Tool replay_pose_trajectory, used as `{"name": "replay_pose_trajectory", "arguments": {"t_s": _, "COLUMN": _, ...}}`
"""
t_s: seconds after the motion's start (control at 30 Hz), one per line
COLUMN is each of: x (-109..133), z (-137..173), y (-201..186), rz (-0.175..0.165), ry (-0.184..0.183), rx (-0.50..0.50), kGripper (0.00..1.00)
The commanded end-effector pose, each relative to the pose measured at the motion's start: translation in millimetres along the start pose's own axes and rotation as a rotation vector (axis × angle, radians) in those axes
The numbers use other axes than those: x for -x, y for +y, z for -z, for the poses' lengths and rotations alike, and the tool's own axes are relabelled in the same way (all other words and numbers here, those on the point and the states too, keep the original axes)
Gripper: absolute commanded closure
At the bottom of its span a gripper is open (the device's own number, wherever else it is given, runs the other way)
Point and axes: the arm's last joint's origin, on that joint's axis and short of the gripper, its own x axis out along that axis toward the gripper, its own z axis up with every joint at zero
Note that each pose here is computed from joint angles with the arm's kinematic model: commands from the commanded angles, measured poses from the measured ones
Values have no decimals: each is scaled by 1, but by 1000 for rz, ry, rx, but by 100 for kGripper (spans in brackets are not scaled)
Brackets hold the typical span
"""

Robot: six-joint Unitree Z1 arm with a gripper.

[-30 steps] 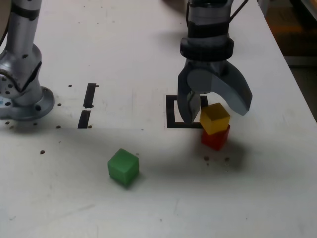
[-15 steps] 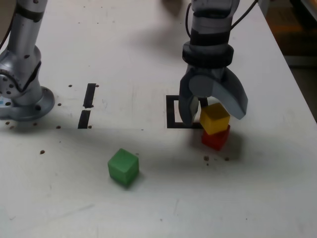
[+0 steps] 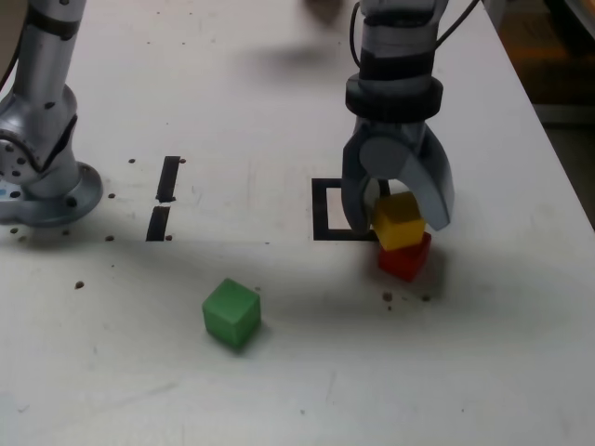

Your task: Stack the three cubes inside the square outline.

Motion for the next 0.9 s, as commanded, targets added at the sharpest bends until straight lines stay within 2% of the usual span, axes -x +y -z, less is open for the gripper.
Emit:
{"name": "replay_pose_trajectory", "arguments": {"t_s": 0.0, "x": 2, "z": 1, "y": -1, "rz": -2, "ry": -11, "rx": -4, "kGripper": 74}}
{"name": "replay_pose_trajectory", "arguments": {"t_s": 0.1, "x": 8, "z": 4, "y": -2, "rz": -4, "ry": -24, "rx": -10, "kGripper": 83}}
{"name": "replay_pose_trajectory", "arguments": {"t_s": 0.23, "x": 22, "z": 16, "y": -7, "rz": -13, "ry": -29, "rx": -12, "kGripper": 87}}
{"name": "replay_pose_trajectory", "arguments": {"t_s": 0.43, "x": 58, "z": 52, "y": -10, "rz": -61, "ry": -33, "rx": 26, "kGripper": 88}}
{"name": "replay_pose_trajectory", "arguments": {"t_s": 0.6, "x": 77, "z": 95, "y": 7, "rz": -103, "ry": -16, "rx": 90, "kGripper": 88}}
{"name": "replay_pose_trajectory", "arguments": {"t_s": 0.77, "x": 73, "z": 132, "y": 44, "rz": -87, "ry": 21, "rx": 133, "kGripper": 88}}
{"name": "replay_pose_trajectory", "arguments": {"t_s": 0.87, "x": 69, "z": 147, "y": 69, "rz": -72, "ry": 30, "rx": 149, "kGripper": 88}}
